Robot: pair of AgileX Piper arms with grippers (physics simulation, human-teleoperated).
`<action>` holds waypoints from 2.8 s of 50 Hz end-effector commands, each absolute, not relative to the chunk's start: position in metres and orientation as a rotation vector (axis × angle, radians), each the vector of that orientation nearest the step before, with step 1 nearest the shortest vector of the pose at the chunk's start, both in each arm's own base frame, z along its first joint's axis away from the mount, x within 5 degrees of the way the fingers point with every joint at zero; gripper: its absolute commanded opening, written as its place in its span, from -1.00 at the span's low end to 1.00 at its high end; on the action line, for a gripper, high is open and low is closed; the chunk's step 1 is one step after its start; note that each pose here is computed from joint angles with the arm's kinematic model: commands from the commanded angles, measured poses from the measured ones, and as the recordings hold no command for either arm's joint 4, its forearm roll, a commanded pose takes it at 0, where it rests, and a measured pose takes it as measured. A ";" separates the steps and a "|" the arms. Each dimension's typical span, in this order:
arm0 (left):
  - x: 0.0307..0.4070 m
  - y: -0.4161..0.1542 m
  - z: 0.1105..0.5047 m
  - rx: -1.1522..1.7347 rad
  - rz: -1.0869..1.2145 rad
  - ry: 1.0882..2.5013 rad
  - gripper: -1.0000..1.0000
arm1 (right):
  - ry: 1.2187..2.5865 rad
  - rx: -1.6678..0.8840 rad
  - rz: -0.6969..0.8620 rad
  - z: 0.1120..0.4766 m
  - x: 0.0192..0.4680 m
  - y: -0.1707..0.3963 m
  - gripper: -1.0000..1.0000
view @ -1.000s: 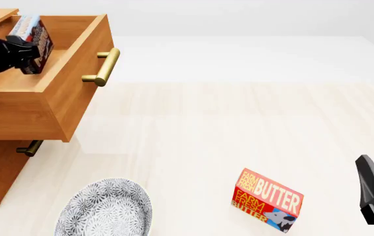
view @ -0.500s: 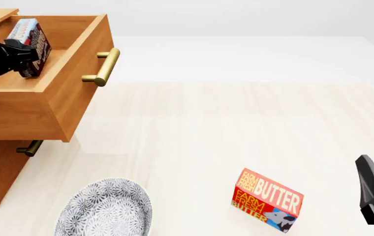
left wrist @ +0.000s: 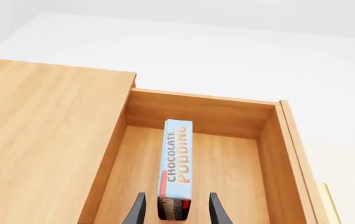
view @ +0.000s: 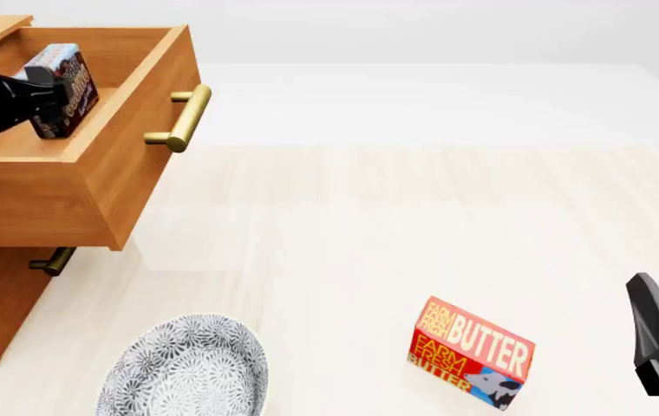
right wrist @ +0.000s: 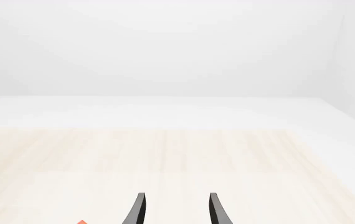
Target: Put the chocolate pudding in the top drawer of the cabinet and close it.
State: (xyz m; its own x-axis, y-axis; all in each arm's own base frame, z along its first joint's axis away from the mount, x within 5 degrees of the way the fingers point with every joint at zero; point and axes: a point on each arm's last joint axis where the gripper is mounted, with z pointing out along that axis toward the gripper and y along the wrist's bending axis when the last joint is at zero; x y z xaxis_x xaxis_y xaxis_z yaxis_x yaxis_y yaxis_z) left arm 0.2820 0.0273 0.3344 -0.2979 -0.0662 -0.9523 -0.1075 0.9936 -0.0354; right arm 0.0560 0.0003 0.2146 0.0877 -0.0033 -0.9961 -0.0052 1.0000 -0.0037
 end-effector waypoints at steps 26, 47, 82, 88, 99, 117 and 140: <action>0.257 0.009 0.379 -0.045 0.016 1.808 1.00 | 1.483 -0.007 0.001 0.215 0.056 0.000 1.00; 0.248 -0.022 0.408 0.061 -0.079 1.753 1.00 | 1.483 -0.007 0.002 0.215 0.056 0.000 1.00; 0.268 -0.094 0.423 0.190 -0.336 1.726 1.00 | 1.483 -0.007 0.001 0.215 0.056 0.000 1.00; 0.263 -0.108 0.423 0.159 -0.442 1.705 1.00 | 1.483 -0.007 0.002 0.215 0.056 0.000 1.00; 0.274 -0.128 0.423 0.192 -0.483 1.741 1.00 | 1.483 -0.007 0.002 0.215 0.056 0.000 1.00; 0.292 -0.172 0.412 0.228 -0.580 1.814 1.00 | 1.483 -0.007 0.002 0.215 0.056 0.000 1.00; 0.298 -0.190 0.391 0.187 -0.655 1.864 1.00 | 1.483 -0.007 0.002 0.215 0.056 0.000 1.00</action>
State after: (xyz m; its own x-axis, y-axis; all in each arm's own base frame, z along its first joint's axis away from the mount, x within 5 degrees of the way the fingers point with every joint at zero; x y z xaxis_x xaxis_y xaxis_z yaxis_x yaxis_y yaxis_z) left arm 0.2960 -0.1798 0.3991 -0.3607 -0.1625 -0.9184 0.4247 0.8481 -0.3169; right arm 0.0560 0.0003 0.2146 0.0877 -0.0032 -0.9961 -0.0052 1.0000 -0.0037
